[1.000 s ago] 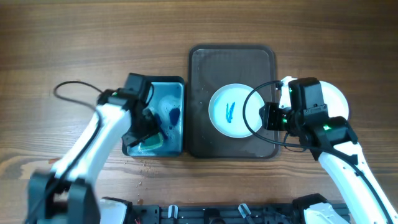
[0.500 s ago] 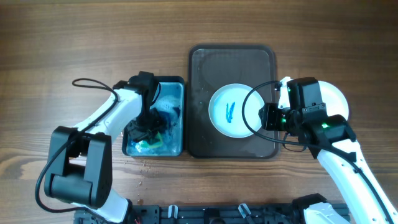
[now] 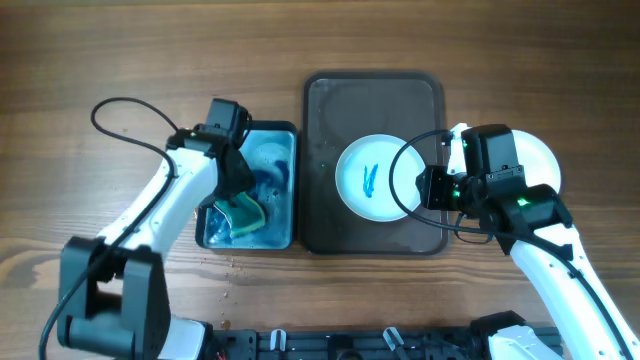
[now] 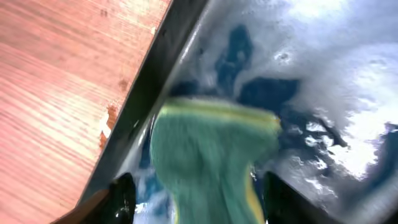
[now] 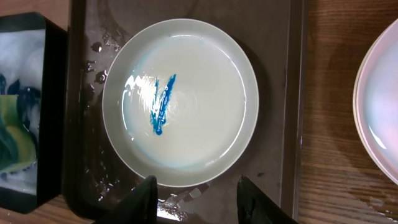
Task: Clean dirty plates on tray and stack at the side
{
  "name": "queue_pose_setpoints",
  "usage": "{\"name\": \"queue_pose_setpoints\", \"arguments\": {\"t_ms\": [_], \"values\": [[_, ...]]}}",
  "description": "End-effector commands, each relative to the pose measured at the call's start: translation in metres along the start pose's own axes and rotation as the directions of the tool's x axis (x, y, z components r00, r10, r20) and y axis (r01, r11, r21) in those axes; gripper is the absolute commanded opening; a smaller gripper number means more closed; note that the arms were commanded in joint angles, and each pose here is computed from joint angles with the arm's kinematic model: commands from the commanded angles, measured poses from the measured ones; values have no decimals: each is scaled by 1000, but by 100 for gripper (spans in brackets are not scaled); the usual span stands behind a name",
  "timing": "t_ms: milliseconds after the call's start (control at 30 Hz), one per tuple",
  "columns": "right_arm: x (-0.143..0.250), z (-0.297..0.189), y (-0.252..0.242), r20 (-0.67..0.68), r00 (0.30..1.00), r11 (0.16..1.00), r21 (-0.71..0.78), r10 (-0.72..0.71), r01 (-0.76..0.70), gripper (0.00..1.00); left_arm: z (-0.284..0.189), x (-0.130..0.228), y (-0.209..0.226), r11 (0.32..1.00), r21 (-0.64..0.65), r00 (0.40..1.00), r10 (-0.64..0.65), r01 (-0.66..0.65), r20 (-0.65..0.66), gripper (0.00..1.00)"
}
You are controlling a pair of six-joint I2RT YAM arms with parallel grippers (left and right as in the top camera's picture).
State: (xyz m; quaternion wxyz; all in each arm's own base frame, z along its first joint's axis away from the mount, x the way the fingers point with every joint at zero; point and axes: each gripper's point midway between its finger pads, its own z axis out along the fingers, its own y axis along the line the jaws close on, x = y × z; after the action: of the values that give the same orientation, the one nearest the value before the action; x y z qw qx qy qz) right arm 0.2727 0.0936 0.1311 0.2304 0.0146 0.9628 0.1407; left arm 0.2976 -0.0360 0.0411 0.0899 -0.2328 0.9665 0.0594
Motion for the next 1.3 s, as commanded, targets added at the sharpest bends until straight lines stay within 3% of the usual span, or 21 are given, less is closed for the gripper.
{"name": "queue_pose_setpoints", "arguments": {"t_ms": [0, 33, 67, 333, 367, 500, 533, 733, 833, 967, 1033, 1067, 1100, 1267], "values": [[-5, -3, 5, 3, 1000, 1000, -19, 5, -5, 42, 43, 15, 18, 995, -95, 1000, 23, -25, -21, 38], [-5, -3, 5, 3, 1000, 1000, -19, 5, -5, 41, 49, 15, 16, 995, -93, 1000, 23, -24, -18, 15], [-5, -3, 5, 2, 1000, 1000, -19, 5, -4, 41, 51, 15, 14, 996, -89, 1000, 23, -24, -20, 4], [-3, -3, 5, -4, 1000, 1000, -16, 6, -6, 41, -7, -14, -17, 997, 43, 998, 61, -60, -13, 4], [-3, -3, 5, -4, 1000, 1000, -17, 5, -5, 41, -19, -16, -20, 996, 64, 998, 61, -59, -19, 8], [-3, -3, 5, -4, 1000, 1000, -16, 5, -5, 41, -46, -17, -20, 994, 90, 998, 59, -57, -23, 42], [-3, -3, 5, -4, 1000, 1000, -16, 5, -5, 40, -47, -16, -19, 995, 86, 998, 60, -57, -27, 46], [-4, -3, 5, -2, 1000, 1000, -17, 5, -5, 41, -21, 10, -8, 996, 42, 993, 77, -74, -91, 51], [-3, -3, 5, -3, 1000, 1000, -17, 19, -19, 41, 12, 22, -12, 994, 63, 994, 90, -86, -63, 56], [-3, -3, 5, -4, 999, 999, -17, 33, -33, 41, 44, 33, -17, 991, 95, 995, 98, -95, -22, 55], [-3, -3, 5, -5, 999, 999, -17, 35, -35, 41, 49, 34, -18, 990, 104, 995, 97, -96, -9, 39], [-3, -3, 5, -5, 999, 999, -17, 35, -35, 41, 49, 34, -18, 990, 105, 995, 100, -99, -6, 25], [-3, -3, 5, -5, 999, 999, -17, 35, -35, 41, 49, 33, -18, 989, 106, 995, 99, -98, -4, 4], [-1, -3, 4, -12, 999, 999, -14, 36, -36, 40, 36, 32, -16, 990, 97, 995, 102, -100, -19, 4]]}}
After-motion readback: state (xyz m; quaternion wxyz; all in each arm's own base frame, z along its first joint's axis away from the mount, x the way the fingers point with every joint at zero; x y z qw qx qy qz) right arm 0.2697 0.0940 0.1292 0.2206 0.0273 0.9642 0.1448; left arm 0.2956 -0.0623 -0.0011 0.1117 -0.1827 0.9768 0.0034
